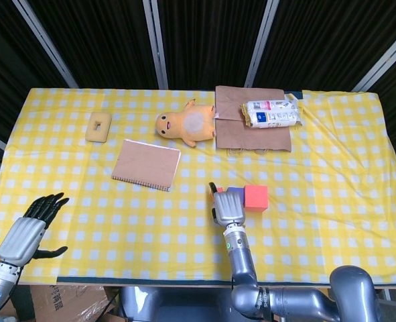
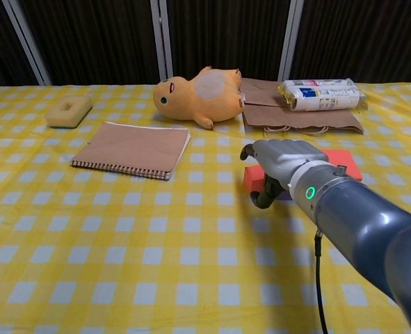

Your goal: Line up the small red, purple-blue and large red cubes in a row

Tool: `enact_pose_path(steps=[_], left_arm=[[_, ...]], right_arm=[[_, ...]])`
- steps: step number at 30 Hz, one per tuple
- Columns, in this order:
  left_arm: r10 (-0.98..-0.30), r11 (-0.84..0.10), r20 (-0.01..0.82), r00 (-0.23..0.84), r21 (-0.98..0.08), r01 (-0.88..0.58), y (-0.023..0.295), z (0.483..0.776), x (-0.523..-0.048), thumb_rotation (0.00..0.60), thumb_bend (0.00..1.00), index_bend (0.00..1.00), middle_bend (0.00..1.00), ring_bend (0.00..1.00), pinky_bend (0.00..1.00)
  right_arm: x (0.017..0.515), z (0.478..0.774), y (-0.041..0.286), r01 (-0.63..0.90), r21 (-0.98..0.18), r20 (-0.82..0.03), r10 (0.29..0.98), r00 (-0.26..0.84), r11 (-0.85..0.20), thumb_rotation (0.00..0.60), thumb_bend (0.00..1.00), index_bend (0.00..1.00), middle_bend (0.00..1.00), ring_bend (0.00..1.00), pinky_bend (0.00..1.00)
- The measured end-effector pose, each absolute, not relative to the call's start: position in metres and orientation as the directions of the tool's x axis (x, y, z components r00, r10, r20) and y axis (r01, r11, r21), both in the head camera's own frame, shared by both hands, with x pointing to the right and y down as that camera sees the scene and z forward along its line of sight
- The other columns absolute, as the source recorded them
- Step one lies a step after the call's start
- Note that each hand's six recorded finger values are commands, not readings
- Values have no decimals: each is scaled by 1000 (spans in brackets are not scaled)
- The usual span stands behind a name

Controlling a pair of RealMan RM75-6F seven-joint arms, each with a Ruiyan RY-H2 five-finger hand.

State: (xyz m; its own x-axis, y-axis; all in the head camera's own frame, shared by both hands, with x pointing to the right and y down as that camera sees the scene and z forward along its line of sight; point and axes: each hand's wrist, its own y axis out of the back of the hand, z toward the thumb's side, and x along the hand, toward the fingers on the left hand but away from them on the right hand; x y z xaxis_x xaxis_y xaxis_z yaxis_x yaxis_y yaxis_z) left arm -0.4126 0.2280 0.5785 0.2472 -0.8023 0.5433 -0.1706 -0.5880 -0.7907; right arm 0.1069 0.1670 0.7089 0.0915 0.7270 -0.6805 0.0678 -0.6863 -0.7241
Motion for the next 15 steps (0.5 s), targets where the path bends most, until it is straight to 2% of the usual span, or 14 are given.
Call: enact_pose_path(steps=[9, 15], left_arm=[[-801, -590, 546, 247, -789, -171, 228, 579, -412, 600, 0, 0, 0, 0, 0], [-800, -591, 546, 247, -788, -171, 228, 579, -413, 600, 0, 0, 0, 0, 0]], right_arm=[[109, 715, 164, 72, -724, -682, 727, 79, -686, 600, 522, 305, 1000, 1000, 1000], [110, 718, 163, 65, -725, -682, 728, 73, -686, 600, 522, 306, 1000, 1000, 1000]])
